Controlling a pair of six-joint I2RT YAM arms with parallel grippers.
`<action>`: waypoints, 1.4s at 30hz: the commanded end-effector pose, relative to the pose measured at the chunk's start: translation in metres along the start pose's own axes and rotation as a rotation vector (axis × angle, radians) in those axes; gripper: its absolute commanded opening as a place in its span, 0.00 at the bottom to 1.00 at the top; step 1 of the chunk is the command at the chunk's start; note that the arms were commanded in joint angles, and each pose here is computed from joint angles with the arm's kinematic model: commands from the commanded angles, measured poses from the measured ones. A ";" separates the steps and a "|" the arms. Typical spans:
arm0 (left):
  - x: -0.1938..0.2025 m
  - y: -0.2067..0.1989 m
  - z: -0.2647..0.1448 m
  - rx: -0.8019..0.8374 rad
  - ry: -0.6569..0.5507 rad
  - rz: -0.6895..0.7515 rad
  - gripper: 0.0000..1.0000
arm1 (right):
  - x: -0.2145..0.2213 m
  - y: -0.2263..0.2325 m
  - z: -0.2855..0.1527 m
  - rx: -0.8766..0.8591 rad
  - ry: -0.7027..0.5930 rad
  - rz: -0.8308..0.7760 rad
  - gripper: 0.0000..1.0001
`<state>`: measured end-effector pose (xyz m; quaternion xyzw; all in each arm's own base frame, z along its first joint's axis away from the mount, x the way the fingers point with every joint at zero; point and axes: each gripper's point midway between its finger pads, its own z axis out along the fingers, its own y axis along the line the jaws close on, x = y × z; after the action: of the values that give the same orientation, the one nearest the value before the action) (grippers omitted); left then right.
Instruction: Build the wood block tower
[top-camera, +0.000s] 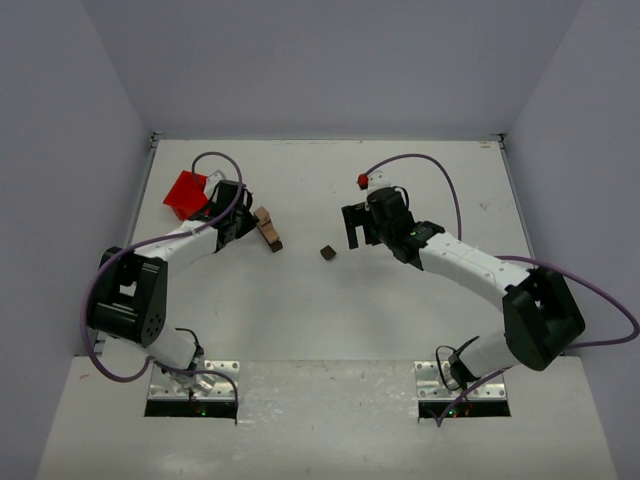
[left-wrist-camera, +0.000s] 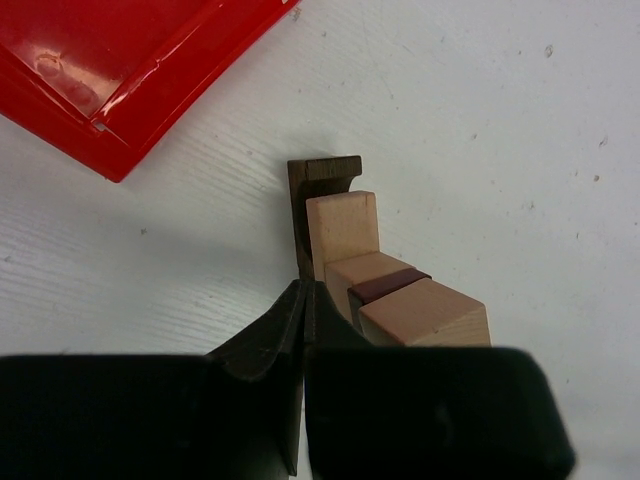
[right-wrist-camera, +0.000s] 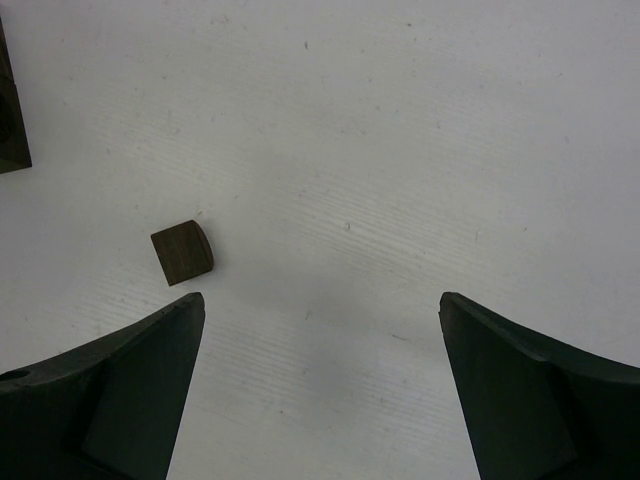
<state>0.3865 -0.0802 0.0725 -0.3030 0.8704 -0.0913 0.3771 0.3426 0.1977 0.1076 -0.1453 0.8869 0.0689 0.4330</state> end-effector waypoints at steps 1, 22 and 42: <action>-0.023 -0.018 -0.002 0.058 -0.057 -0.017 0.00 | -0.017 -0.005 -0.001 0.024 -0.061 0.017 0.99; -0.022 -0.024 -0.001 0.088 -0.048 -0.008 0.00 | -0.016 -0.005 0.001 0.024 -0.055 0.008 0.99; -0.020 -0.026 0.000 0.098 -0.040 -0.005 0.00 | -0.015 -0.003 0.002 0.014 -0.052 0.008 0.99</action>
<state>0.3903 -0.0889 0.0738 -0.2907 0.8721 -0.1129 0.3770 0.3435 0.1958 0.1077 -0.1439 0.8868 0.0633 0.4347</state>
